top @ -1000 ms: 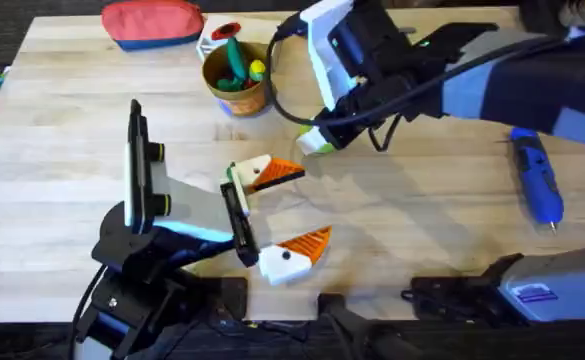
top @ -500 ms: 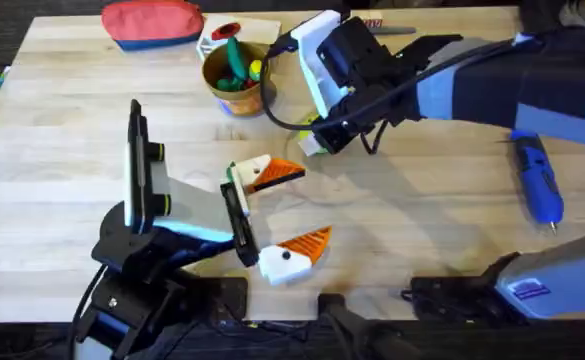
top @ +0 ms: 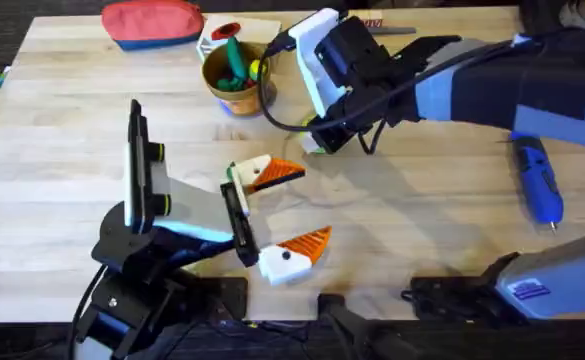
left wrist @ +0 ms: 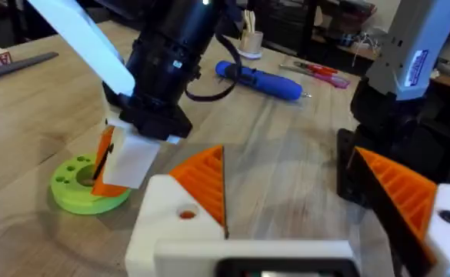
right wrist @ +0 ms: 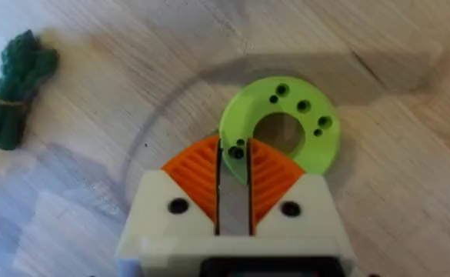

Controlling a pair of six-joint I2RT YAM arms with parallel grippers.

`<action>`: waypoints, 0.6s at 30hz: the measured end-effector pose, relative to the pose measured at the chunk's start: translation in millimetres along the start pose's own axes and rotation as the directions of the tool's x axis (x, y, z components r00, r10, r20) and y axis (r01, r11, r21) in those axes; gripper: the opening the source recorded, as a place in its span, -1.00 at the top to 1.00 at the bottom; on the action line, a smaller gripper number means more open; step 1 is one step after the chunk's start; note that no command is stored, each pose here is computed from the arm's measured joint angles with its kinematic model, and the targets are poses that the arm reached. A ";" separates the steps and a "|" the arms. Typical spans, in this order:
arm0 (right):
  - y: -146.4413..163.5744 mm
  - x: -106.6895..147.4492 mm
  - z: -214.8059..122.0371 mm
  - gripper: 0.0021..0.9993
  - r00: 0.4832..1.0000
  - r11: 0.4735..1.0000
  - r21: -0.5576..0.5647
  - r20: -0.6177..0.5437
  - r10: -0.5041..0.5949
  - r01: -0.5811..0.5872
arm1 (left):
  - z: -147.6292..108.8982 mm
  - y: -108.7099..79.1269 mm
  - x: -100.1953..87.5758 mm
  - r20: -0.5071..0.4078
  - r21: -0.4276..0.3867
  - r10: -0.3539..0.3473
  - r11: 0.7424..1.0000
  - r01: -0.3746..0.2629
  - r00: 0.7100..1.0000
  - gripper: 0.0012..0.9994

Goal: Pick up the gripper from the table and insert it into the empty holder that is missing its gripper. Then pick up a screw, insert it into the mounting hole, and use the screwdriver to tighten it. Finally, clean up the table by picking up the vegetable and placing it into the bucket.

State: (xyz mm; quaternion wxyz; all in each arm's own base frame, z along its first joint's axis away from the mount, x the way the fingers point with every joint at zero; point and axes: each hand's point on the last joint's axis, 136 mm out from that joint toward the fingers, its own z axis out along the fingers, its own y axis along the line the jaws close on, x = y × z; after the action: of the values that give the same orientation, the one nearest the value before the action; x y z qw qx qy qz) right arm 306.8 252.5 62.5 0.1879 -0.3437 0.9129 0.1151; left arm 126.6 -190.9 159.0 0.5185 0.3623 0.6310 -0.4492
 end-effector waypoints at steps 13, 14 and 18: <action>-1.9 2.3 5.0 1.00 1.000 1.000 0.007 -0.014 0.005 -0.005 | 0.0 0.0 0.0 0.000 0.000 0.000 1.000 0.000 1.000 -0.98; -1.9 2.3 5.0 1.00 1.000 1.000 0.007 -0.014 0.005 -0.005 | 0.0 0.0 0.0 0.000 0.000 0.000 1.000 0.000 1.000 -0.98; -1.9 2.8 4.7 1.00 1.000 1.000 0.007 -0.018 0.006 -0.006 | 0.0 0.0 0.0 0.000 0.000 0.000 1.000 0.000 1.000 -0.97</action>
State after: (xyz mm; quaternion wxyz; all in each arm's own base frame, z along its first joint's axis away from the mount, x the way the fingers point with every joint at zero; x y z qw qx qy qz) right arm 307.4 251.0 56.9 0.1806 -0.3413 0.9159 0.1096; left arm 126.6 -190.9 159.1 0.5185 0.3624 0.6309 -0.4492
